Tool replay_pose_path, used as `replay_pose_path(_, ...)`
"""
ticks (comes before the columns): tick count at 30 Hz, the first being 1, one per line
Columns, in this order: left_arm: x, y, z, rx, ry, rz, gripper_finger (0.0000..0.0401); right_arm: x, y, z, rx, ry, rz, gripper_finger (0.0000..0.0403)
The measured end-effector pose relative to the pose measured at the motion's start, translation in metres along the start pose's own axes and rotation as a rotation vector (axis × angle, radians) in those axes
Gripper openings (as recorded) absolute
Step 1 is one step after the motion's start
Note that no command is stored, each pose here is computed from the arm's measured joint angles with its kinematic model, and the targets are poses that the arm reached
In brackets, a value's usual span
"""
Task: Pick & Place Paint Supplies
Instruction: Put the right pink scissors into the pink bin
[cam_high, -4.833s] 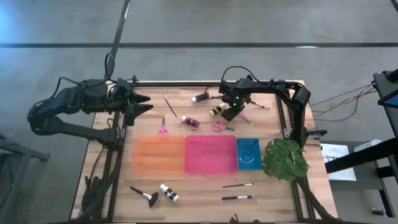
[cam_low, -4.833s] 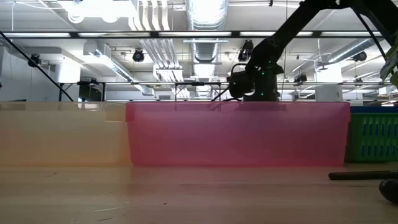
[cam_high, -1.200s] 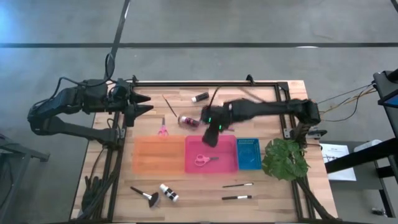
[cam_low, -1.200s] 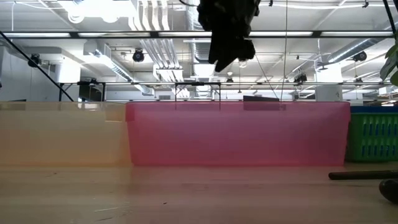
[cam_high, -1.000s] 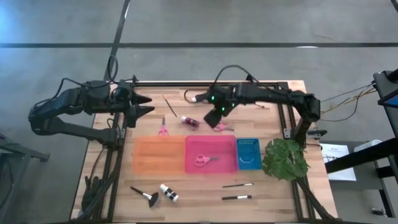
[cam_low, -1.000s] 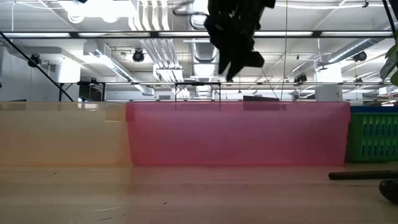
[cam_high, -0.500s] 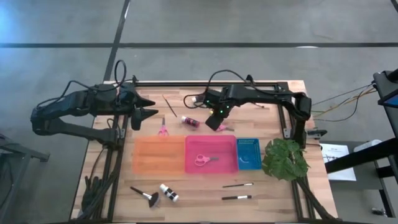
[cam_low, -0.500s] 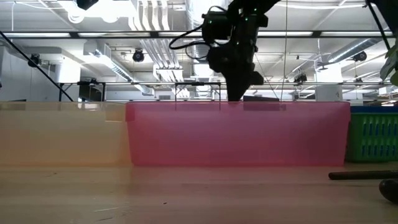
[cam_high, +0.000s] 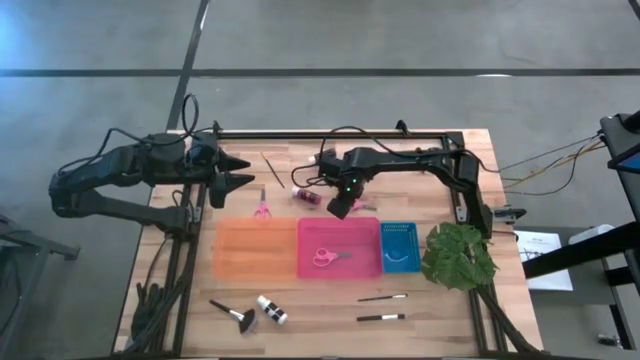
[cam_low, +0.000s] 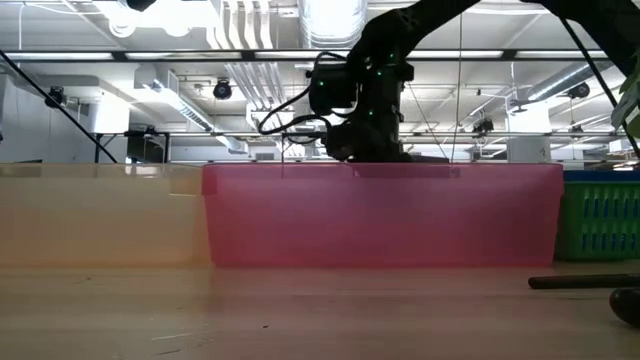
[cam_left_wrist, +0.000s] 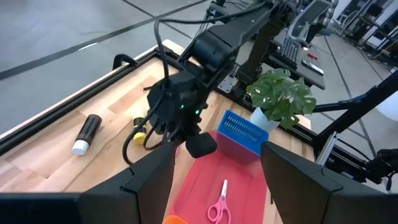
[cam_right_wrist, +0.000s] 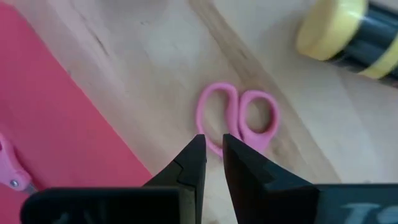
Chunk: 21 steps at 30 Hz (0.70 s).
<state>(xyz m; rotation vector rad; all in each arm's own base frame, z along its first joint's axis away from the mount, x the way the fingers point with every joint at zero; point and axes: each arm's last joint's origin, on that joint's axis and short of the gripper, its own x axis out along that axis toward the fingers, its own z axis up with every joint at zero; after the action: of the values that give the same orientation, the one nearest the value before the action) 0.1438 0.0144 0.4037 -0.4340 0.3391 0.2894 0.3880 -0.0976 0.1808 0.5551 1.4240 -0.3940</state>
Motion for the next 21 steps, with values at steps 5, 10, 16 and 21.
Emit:
replay_pose_path(5,0.0,0.0,0.0,0.0,0.0,0.0,0.0247,0.01,0.002,0.003,0.004,0.002,0.0,0.0052)
replay_pose_path(10,0.0,0.0,0.0,0.0,0.0,0.0,0.0247,0.015,-0.001,0.006,0.001,-0.015,-0.015,0.0052)
replay_pose_path(16,0.001,0.0,0.0,-0.017,-0.001,0.0,0.0247,0.014,-0.012,0.01,0.042,-0.016,-0.02,0.0052)
replay_pose_path(21,0.001,0.0,0.0,-0.02,-0.001,-0.001,0.0247,0.014,-0.024,0.014,0.086,-0.016,-0.025,0.0052)
